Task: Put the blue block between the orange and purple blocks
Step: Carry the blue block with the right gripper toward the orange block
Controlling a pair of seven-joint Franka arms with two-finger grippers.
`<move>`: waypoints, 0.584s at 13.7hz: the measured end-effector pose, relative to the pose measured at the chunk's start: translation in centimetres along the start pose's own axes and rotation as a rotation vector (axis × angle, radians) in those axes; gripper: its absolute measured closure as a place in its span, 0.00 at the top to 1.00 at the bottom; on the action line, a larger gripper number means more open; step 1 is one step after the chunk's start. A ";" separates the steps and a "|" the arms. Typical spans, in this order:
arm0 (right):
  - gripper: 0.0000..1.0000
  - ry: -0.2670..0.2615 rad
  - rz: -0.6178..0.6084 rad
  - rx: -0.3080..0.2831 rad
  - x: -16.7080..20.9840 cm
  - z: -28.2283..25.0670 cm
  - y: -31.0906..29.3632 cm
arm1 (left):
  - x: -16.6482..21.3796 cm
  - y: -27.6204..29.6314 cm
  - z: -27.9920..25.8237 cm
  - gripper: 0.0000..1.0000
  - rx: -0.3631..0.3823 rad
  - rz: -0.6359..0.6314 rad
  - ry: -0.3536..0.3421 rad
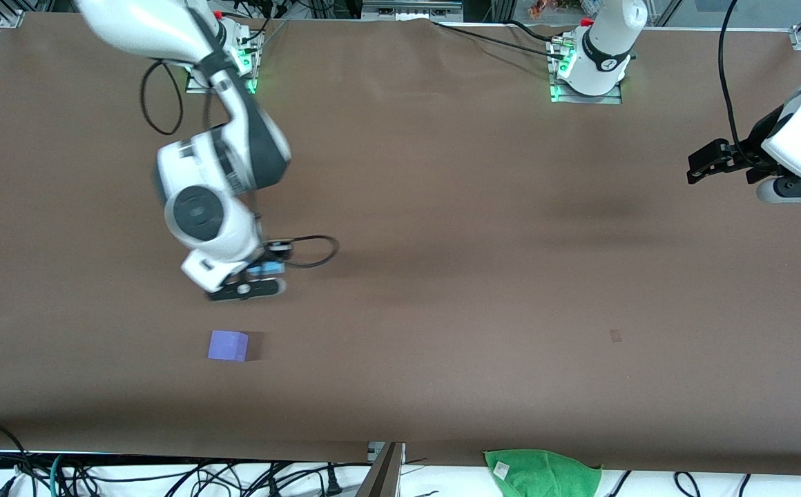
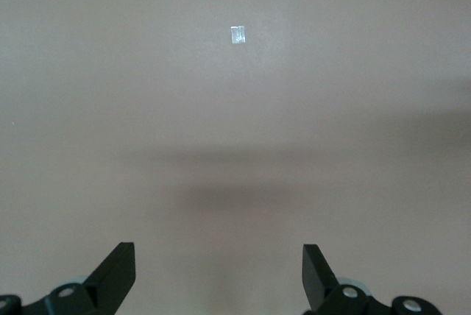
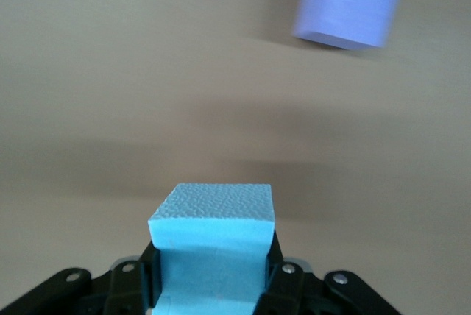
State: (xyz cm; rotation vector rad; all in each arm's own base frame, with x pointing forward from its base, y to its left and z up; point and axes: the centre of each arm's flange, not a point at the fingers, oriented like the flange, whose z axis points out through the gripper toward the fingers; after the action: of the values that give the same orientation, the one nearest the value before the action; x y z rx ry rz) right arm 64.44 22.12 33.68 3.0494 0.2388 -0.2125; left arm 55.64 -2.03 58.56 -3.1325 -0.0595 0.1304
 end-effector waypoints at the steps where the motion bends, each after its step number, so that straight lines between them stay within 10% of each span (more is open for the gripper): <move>1: 0.54 -0.011 -0.005 0.014 0.0 1.2 3.5 | 0.0 0.0 0.0 1.00 0.000 0.000 0.000; 8: 0.54 0.042 0.010 0.058 -2.9 8.0 7.8 | 0.0 0.1 0.0 1.00 0.000 0.001 0.000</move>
State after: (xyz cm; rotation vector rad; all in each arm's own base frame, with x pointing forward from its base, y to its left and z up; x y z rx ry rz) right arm 61.85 13.34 26.73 3.1143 0.2241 -0.1572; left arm 55.65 -2.08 58.56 -3.1326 -0.0580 0.1303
